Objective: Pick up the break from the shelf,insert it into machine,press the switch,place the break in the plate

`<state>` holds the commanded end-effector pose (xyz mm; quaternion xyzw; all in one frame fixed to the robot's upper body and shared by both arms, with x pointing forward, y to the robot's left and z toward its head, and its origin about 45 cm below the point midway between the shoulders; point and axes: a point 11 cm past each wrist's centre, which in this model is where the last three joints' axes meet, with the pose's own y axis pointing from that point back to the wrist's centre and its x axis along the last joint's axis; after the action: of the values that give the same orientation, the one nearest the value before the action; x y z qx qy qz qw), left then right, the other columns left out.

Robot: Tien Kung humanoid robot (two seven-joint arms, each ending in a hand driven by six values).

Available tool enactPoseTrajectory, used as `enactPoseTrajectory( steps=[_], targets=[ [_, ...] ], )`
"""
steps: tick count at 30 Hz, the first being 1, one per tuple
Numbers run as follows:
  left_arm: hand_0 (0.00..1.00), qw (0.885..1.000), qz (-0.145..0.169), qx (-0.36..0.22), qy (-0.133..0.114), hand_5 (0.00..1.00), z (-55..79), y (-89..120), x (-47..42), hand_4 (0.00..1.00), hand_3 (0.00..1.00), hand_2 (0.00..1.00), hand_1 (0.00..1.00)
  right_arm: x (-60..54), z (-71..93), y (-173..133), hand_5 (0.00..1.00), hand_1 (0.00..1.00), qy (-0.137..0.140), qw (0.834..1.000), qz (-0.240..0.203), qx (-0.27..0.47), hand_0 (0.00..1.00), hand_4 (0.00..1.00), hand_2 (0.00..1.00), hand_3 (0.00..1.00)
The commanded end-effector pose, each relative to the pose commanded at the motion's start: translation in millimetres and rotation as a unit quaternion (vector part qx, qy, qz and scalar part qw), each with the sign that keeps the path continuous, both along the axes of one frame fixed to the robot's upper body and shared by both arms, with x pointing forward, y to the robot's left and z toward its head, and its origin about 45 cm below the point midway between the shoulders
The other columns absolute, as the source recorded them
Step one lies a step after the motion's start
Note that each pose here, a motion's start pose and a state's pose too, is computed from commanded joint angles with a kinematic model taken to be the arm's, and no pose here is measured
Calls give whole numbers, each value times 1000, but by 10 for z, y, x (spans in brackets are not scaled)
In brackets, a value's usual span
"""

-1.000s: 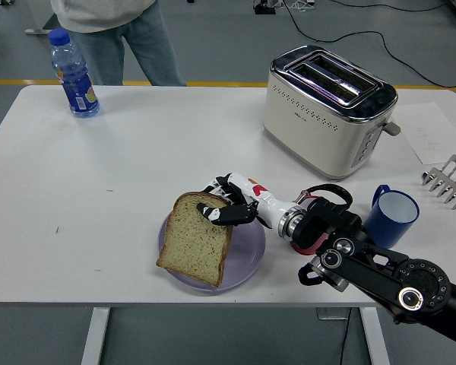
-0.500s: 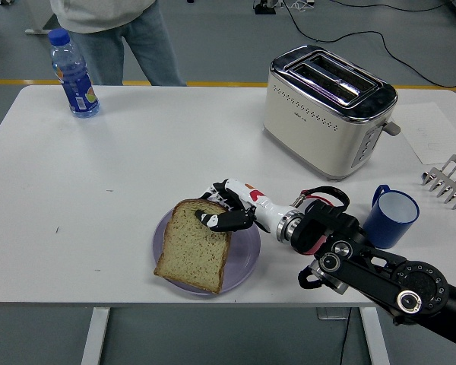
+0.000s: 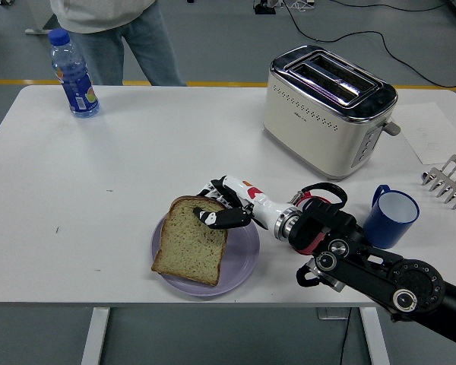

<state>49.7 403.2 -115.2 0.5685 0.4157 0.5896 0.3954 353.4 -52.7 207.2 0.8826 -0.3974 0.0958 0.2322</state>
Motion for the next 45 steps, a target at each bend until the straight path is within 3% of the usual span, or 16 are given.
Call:
enactPoseTrajectory(
  steps=[7, 20, 22, 27, 28, 33, 34, 39, 40, 45],
  targets=[
    [692, 1000, 0, 0, -1, 821, 0, -1, 4, 293, 566, 693, 708, -28, -22, 27, 127, 383, -5, 1000, 23, -17, 300, 495, 472, 521],
    [693, 1000, 2, -1, -2, 822, 1, -4, 18, 291, 567, 693, 709, -1, 15, 50, 164, 463, -47, 997, 39, -41, 372, 537, 509, 539],
    [692, 1000, 2, -1, -2, 822, 1, -5, 19, 291, 565, 693, 709, 0, 12, 50, 178, 508, -49, 997, 40, -43, 425, 553, 541, 572],
    [692, 1000, 2, -1, -3, 822, 0, -6, 18, 291, 565, 693, 709, -2, -10, 43, 178, 508, -49, 997, 42, -51, 425, 553, 541, 572],
    [692, 1000, 2, -1, -3, 823, 0, -7, 18, 291, 568, 693, 709, -2, -14, 41, 197, 574, -49, 997, 42, -52, 530, 574, 583, 617],
    [692, 1000, 2, -1, -3, 823, 0, -9, 17, 291, 568, 693, 709, -8, -20, 46, 197, 574, -50, 996, 45, -56, 530, 574, 583, 617],
    [692, 1000, 2, -1, -3, 823, -1, -9, 17, 291, 567, 693, 709, -9, -20, 47, 221, 668, -50, 996, 45, -56, 695, 597, 651, 711],
    [692, 1000, 2, -1, -3, 823, -1, -10, 18, 291, 567, 693, 709, -16, -32, 50, 221, 668, -47, 996, 47, -54, 695, 597, 651, 711],
    [692, 1000, 2, -1, -3, 822, -1, -11, 19, 290, 566, 693, 709, -16, -31, 50, 250, 782, -47, 996, 47, -52, 821, 633, 763, 817],
    [692, 1000, 2, -1, -3, 822, 0, -9, 22, 290, 566, 693, 709, -9, -18, 52, 250, 782, -51, 997, 45, -47, 821, 633, 763, 817]
  ],
)
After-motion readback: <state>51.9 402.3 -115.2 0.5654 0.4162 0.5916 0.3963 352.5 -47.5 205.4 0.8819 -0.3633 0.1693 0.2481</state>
